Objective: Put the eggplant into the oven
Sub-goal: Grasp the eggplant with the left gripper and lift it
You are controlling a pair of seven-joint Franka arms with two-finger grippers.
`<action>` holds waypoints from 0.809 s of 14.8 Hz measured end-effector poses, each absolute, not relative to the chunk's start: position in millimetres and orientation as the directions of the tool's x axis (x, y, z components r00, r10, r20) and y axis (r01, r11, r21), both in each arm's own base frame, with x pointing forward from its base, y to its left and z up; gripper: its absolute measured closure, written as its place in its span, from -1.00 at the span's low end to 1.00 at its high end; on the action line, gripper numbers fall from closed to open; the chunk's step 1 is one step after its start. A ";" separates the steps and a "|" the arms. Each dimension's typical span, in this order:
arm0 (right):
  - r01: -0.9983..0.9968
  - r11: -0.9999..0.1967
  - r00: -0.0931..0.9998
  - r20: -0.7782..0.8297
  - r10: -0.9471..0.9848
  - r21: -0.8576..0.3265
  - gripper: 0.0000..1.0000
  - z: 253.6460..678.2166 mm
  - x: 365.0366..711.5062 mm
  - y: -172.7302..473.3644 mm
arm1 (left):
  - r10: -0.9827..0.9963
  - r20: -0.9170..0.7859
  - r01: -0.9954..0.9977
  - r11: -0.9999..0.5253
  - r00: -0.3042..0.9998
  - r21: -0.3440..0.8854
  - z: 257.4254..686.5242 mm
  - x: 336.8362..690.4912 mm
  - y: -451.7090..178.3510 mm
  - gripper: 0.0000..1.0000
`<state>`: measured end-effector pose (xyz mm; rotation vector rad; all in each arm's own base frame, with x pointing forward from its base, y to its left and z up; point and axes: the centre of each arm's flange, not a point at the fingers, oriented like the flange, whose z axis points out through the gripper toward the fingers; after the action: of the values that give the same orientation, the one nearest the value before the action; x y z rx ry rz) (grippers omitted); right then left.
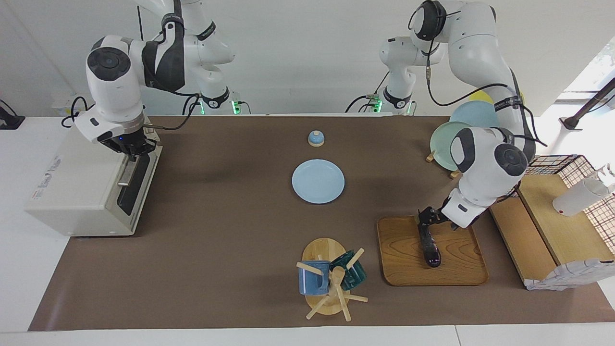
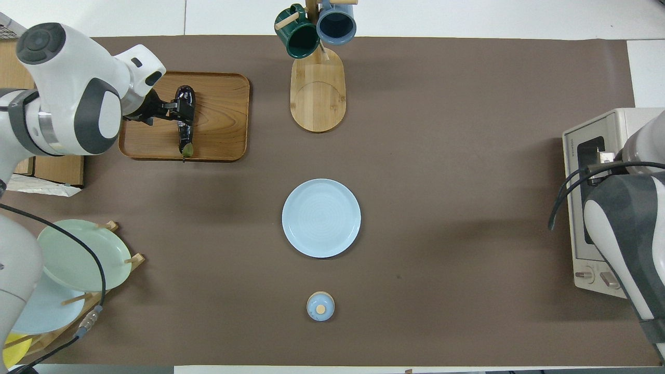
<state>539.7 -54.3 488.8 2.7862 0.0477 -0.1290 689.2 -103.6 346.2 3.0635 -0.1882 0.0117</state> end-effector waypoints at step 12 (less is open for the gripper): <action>0.081 -0.921 0.994 -0.093 0.049 0.381 0.98 460.2 535.0 -63.9 | -0.177 0.057 -0.181 -0.981 0.982 0.069 302.2 688.7 -114.0 -0.92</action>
<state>535.0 -63.9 460.2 2.7430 0.0930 -0.1145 688.7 -114.0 302.2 3.0546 -0.2765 0.0779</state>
